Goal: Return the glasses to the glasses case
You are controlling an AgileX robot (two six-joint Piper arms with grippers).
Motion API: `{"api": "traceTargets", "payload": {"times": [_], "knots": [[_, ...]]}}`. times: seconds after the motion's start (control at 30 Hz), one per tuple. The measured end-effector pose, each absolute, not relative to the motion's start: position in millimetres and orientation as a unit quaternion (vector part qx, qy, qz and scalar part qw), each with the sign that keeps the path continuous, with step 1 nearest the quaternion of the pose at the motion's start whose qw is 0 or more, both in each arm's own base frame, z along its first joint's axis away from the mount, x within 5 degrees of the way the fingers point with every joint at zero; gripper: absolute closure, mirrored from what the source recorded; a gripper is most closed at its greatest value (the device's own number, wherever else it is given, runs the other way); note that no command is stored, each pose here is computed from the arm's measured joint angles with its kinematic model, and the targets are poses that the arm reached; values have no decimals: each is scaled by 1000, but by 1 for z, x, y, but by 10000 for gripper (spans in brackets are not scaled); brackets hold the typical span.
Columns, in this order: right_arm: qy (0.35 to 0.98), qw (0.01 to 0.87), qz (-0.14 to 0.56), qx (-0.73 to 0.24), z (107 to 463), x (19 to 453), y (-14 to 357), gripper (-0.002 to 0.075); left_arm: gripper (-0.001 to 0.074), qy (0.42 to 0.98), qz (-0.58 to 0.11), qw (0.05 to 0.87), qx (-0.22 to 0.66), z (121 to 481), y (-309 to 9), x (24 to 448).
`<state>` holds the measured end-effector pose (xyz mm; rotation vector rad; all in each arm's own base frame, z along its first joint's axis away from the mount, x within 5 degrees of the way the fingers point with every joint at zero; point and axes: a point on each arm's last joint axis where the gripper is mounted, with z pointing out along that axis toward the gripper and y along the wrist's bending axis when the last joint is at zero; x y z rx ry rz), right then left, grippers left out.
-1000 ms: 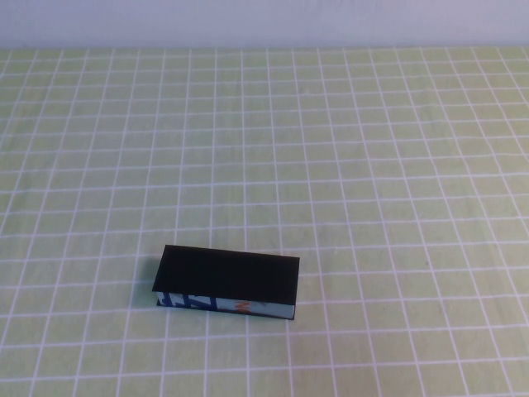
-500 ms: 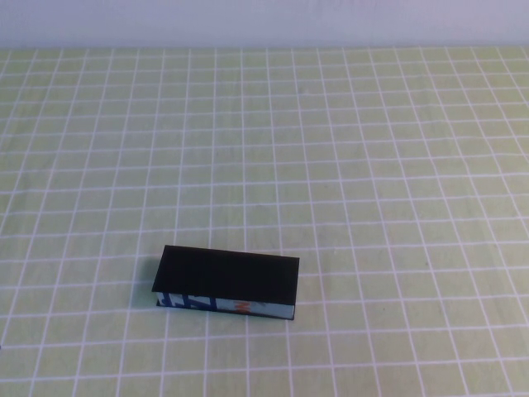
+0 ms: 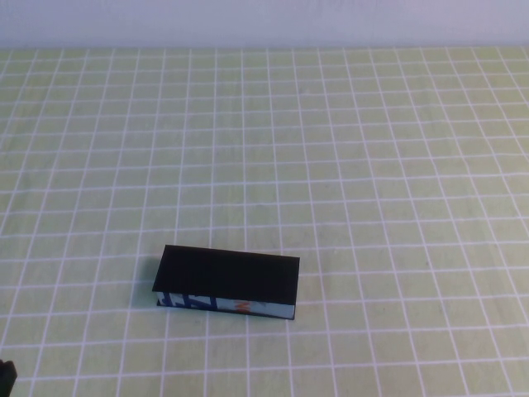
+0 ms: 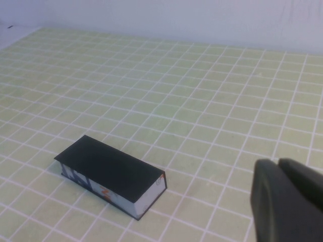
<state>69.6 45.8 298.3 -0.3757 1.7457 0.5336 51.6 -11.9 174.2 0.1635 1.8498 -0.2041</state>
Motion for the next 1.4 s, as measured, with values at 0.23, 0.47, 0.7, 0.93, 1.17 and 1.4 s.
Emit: {"api": "traceTargets", "payload": {"times": [0.23,0.47,0.7,0.93,1.17,1.4], "knots": [[752,596,230,-162,298,70,46,743,736,796,-91,594,69,174,-12,52],[755,593,229,-163,297,69,46,743,736,796,-91,594,69,174,-12,52],[759,590,223,-164,296,69,45,743,736,796,-91,594,69,174,-12,52],[748,640,158,-72,298,62,22,743,736,796,-91,594,69,174,-12,52],[722,689,63,35,259,42,3,743,736,796,-91,594,70,174,-12,52],[742,664,22,86,197,54,-4,743,736,796,-91,595,69,174,-12,51]]}}
